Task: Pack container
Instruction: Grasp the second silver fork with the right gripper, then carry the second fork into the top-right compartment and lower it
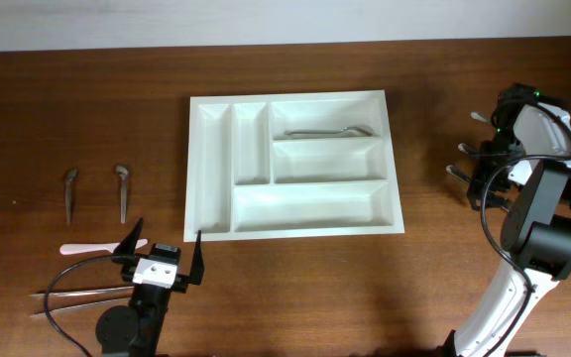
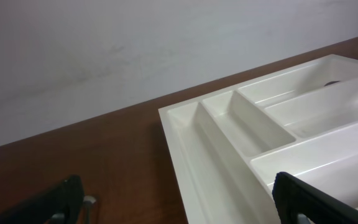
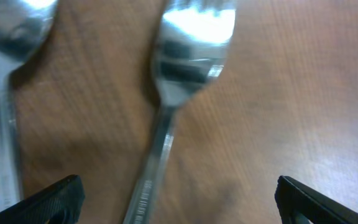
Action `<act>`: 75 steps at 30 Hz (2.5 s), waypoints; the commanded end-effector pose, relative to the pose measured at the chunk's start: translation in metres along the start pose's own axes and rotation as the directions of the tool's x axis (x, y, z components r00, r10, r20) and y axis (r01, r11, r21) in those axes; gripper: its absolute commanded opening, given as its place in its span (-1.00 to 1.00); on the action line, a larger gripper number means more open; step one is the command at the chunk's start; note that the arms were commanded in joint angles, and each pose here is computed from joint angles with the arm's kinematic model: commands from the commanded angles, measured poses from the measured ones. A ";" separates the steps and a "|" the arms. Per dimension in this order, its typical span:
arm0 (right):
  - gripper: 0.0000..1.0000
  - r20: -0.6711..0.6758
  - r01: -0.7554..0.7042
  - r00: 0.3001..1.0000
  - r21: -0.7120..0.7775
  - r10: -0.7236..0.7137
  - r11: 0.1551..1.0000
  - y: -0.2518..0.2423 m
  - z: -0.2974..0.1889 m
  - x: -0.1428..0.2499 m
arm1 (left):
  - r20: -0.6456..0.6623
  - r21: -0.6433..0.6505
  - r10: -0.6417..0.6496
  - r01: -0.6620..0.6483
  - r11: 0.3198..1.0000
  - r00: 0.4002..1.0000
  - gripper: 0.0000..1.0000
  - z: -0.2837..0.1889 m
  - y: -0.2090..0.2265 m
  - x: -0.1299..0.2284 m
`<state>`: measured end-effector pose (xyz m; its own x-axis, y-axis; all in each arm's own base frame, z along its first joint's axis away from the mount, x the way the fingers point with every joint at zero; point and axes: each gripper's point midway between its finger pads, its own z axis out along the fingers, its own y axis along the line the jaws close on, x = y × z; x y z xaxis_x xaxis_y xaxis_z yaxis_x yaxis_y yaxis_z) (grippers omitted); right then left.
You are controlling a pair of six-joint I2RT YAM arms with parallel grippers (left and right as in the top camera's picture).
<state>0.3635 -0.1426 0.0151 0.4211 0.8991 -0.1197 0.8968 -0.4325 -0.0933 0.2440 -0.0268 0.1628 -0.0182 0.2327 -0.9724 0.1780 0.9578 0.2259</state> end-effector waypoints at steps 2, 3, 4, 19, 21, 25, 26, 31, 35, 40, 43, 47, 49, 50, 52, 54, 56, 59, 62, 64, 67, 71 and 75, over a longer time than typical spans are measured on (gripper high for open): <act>0.98 0.013 0.095 0.995 0.001 -0.095 0.995 -0.002 0.016 0.002 | 0.000 0.008 0.008 -0.008 1.000 1.000 0.98 0.000 -0.001 0.002; 0.98 0.013 0.095 0.995 0.007 -0.095 0.995 -0.004 0.019 0.002 | 0.000 0.009 0.008 -0.008 1.000 1.000 0.98 0.000 -0.001 0.002; 0.98 0.013 0.096 0.995 0.011 -0.096 0.995 -0.006 0.022 0.002 | 0.000 0.008 0.008 -0.008 1.000 1.000 0.98 0.000 -0.001 0.002; 0.98 -0.008 0.098 0.995 0.063 -0.098 0.993 -0.027 0.045 0.006 | 0.000 0.009 0.008 -0.008 1.000 1.000 0.98 0.000 -0.001 0.002; 0.98 -0.026 0.095 0.995 0.072 -0.093 0.993 -0.031 0.049 0.009 | 0.000 0.009 0.008 -0.008 1.000 1.000 0.98 0.000 -0.001 0.002; 0.98 -0.043 0.097 0.995 0.076 -0.094 0.992 -0.036 0.059 0.013 | 0.000 0.009 0.007 -0.007 1.000 1.000 0.98 0.000 -0.001 0.002; 0.98 -0.045 0.097 0.995 0.078 -0.093 0.992 -0.038 0.061 0.013 | 0.000 0.009 0.008 -0.008 1.000 1.000 0.98 0.000 -0.001 0.002; 0.98 -0.043 0.099 0.995 0.095 -0.095 0.991 -0.044 0.066 0.012 | 0.000 0.009 0.008 -0.008 1.000 1.000 0.98 0.000 -0.001 0.002; 0.98 -0.045 0.116 0.993 0.113 -0.111 0.987 -0.049 0.065 0.012 | 0.000 0.008 0.007 -0.007 1.000 1.000 0.98 0.000 -0.001 0.002; 0.75 -0.049 0.116 0.993 0.121 -0.110 0.986 -0.051 0.065 0.012 | 0.000 0.009 0.008 -0.008 1.000 1.000 0.98 0.000 -0.001 0.002; 0.39 -0.051 0.134 0.990 0.120 -0.129 0.984 -0.051 0.065 0.012 | 0.000 0.009 0.008 -0.008 1.000 1.000 0.98 0.000 -0.001 0.002; 0.02 -0.051 0.137 0.990 0.120 -0.132 0.983 -0.051 0.065 0.012 | 0.000 0.008 0.008 -0.008 1.000 1.000 0.98 0.000 -0.001 0.002; -0.28 -0.051 0.137 0.990 0.120 -0.132 0.983 -0.051 0.065 0.012 | 0.000 0.009 0.008 -0.008 1.000 1.000 0.98 0.000 -0.001 0.002; -0.36 -0.051 0.137 0.990 0.120 -0.132 0.983 -0.051 0.065 0.012 | 0.000 0.008 0.008 -0.008 1.000 1.000 0.98 0.000 -0.001 0.002; -0.41 -0.051 0.137 0.990 0.120 -0.132 0.983 -0.051 0.065 0.012 | 0.000 0.008 0.008 -0.008 1.000 1.000 0.98 0.000 -0.001 0.002; -0.53 -0.051 0.137 0.990 0.120 -0.132 0.983 -0.051 0.065 0.012 | 0.000 0.009 0.008 -0.008 1.000 1.000 0.98 0.000 -0.001 0.002; -0.65 -0.052 0.148 0.988 0.119 -0.143 0.982 -0.051 0.065 0.012 | 0.000 0.008 0.008 -0.008 1.000 1.000 0.98 0.000 -0.001 0.002; -0.93 -0.056 0.193 0.981 0.101 -0.188 0.976 -0.047 0.066 0.012 | 0.000 0.009 0.008 -0.008 1.000 1.000 0.98 0.000 -0.001 0.002; -0.92 -0.059 0.212 0.977 0.097 -0.207 0.973 -0.046 0.065 0.012 | 0.000 0.009 0.008 -0.008 1.000 1.000 0.98 0.000 -0.001 0.002; -0.92 -0.062 0.212 0.976 0.093 -0.207 0.973 -0.045 0.061 0.013 | 0.000 0.008 0.008 -0.008 1.000 1.000 0.98 0.000 -0.001 0.002; -0.92 -0.080 0.216 0.974 0.075 -0.210 0.974 -0.040 0.048 0.015 | 0.000 0.008 0.008 -0.008 1.000 1.000 0.98 0.000 -0.001 0.002; -0.92 -0.086 0.279 0.956 -0.014 -0.279 0.960 -0.018 0.015 0.020 | 0.000 0.009 0.008 -0.008 1.000 1.000 0.98 0.000 -0.001 0.002; -0.93 -0.095 0.358 0.924 -0.130 -0.371 0.925 0.007 -0.030 0.040 | 0.000 0.008 0.008 -0.008 1.000 1.000 0.98 0.000 -0.001 0.002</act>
<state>0.3564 -0.1196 0.0117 0.1697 0.9855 -0.0079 0.9799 -0.1696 -0.1049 0.2440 -0.0269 0.1628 -0.0181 0.2327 -0.9724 0.1784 0.9577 0.2258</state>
